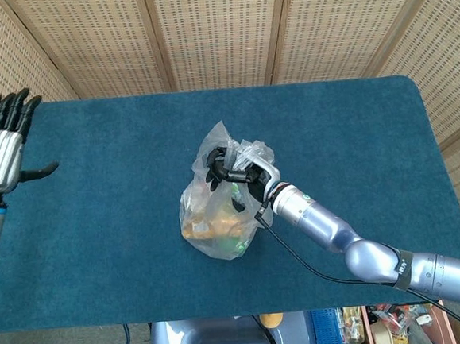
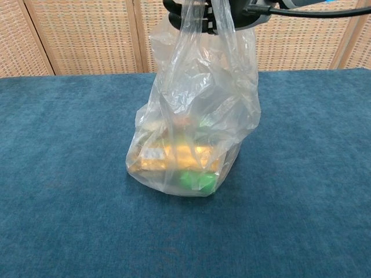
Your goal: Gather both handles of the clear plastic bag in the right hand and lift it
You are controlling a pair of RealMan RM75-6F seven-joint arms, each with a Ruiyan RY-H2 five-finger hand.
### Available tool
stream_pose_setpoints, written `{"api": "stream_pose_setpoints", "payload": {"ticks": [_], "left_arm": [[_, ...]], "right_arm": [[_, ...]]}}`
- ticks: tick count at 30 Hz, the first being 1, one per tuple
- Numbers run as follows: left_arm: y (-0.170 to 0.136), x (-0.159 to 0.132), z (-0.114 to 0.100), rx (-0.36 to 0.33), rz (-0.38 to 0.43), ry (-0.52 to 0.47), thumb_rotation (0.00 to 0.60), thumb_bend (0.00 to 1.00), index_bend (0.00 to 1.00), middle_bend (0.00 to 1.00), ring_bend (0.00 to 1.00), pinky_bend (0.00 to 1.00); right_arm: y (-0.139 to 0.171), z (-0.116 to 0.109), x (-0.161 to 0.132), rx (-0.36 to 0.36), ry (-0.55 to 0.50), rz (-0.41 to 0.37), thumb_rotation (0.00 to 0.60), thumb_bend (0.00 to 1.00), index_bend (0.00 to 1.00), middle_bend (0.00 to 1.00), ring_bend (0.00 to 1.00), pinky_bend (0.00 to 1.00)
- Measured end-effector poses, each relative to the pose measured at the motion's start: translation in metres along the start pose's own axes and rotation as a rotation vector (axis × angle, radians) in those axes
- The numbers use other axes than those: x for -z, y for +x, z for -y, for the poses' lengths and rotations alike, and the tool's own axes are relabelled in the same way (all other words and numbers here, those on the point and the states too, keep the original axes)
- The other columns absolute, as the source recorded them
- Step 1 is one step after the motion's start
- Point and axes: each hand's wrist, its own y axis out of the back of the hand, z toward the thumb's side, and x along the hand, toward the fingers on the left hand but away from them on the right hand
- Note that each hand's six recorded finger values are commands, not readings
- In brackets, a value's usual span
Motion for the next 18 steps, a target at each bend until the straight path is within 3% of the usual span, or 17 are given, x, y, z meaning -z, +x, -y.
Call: {"api": "stream_pose_setpoints", "payload": {"ticks": [2,6,7,18], "left_arm": [[-0.017,0.015,0.005,0.022,-0.055,-0.013,0.6,0.04,0.0,0.0,0.0,0.0],[-0.045,0.034,0.011,0.037,-0.128,-0.043,0.6,0.05,0.0,0.0,0.0,0.0],[-0.051,0.037,0.012,0.037,-0.141,-0.049,0.6,0.05,0.0,0.0,0.0,0.0],[-0.116,0.066,0.025,0.007,-0.255,-0.154,0.6,0.09,0.0,0.0,0.0,0.0]], "right_arm": [[0.0,0.001,-0.002,0.001,0.006,-0.003,0.6,0.53,0.58,0.76,0.57,0.63],[-0.001,0.004,-0.006,0.007,0.042,-0.013,0.6,0.94,0.59,0.77,0.61,0.71],[-0.001,0.005,-0.007,0.007,0.05,-0.014,0.6,0.99,0.6,0.78,0.62,0.72],[-0.002,0.011,-0.012,0.017,0.16,0.004,0.6,1.0,0.68,0.83,0.69,0.86]]}}
